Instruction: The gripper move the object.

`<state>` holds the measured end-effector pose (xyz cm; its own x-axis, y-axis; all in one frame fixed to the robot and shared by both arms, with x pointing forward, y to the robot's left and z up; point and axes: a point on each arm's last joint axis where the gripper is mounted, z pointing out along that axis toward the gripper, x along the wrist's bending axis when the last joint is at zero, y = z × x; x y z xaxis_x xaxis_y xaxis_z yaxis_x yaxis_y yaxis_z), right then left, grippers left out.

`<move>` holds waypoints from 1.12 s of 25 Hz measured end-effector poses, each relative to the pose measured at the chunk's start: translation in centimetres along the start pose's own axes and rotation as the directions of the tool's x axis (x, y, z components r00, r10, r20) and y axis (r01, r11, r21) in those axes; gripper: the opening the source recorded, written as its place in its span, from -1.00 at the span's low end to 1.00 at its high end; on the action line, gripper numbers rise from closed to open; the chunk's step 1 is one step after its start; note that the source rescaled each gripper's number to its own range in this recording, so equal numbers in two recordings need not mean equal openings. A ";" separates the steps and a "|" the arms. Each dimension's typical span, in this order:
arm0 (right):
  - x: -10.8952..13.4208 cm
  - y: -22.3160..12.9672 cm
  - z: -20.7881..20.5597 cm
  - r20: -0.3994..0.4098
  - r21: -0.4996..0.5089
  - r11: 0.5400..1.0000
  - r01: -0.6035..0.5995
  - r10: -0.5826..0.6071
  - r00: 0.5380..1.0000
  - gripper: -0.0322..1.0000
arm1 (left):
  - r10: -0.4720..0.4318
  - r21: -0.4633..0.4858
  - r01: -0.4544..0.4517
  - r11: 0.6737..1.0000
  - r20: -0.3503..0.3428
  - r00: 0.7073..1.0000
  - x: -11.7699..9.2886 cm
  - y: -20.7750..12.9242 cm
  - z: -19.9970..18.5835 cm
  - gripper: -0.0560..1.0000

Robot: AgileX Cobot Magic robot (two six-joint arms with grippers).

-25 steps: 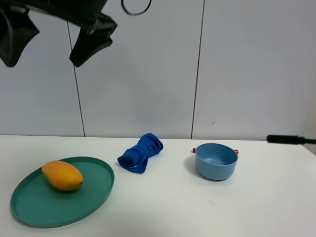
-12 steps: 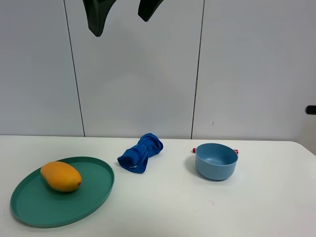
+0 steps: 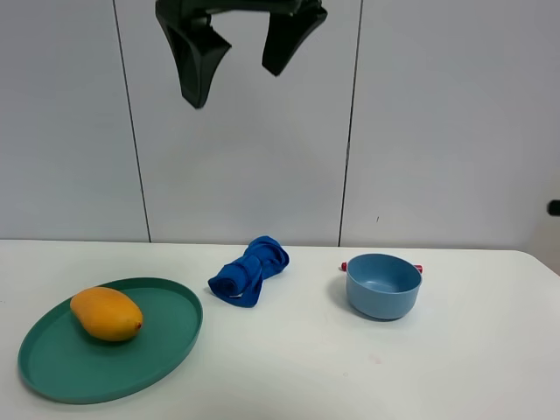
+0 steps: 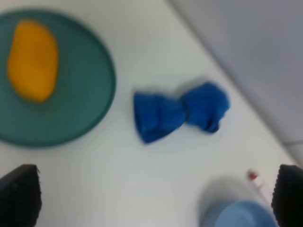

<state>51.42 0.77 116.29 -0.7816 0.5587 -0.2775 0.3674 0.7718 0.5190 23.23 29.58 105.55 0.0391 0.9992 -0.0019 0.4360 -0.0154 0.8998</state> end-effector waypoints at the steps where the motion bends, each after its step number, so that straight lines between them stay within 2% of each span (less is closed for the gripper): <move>1: 0.3 -0.6 0.5 -0.020 0.028 1.000 -0.002 0.002 1.000 0.99 | 0.000 0.000 0.000 1.000 0.000 1.000 0.0 0.0 0.0 1.00; 6: 0.1 -4.8 2.6 -0.071 0.186 0.982 -0.039 0.053 0.996 0.99 | 0.000 0.000 0.000 1.000 0.000 1.000 0.0 0.0 0.0 1.00; 10: -1.4 -7.9 2.0 -0.045 0.253 0.961 -0.111 0.126 0.991 0.99 | 0.000 0.000 0.000 1.000 0.000 1.000 0.0 0.0 0.0 1.00; 16: -4.4 -12.6 0.0 0.032 0.300 0.918 -0.259 0.262 0.964 0.99 | 0.000 0.000 0.000 1.000 0.000 1.000 0.0 0.0 0.0 1.00; 22: -7.7 -18.7 -2.5 0.147 0.328 0.836 -0.439 0.414 0.898 0.99 | 0.000 0.000 0.000 1.000 0.000 1.000 0.0 0.0 0.0 1.00; 28: -9.3 -24.4 -6.7 0.275 0.275 0.755 -0.596 0.532 0.801 0.99 | 0.000 0.000 0.000 1.000 0.000 1.000 0.0 0.0 0.0 1.00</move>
<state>46.35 -25.28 111.63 -0.2921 0.9415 -0.1681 0.8815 0.3332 0.3345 23.23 29.58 105.55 0.0391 0.9992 -0.0019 0.4360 -0.0154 0.8998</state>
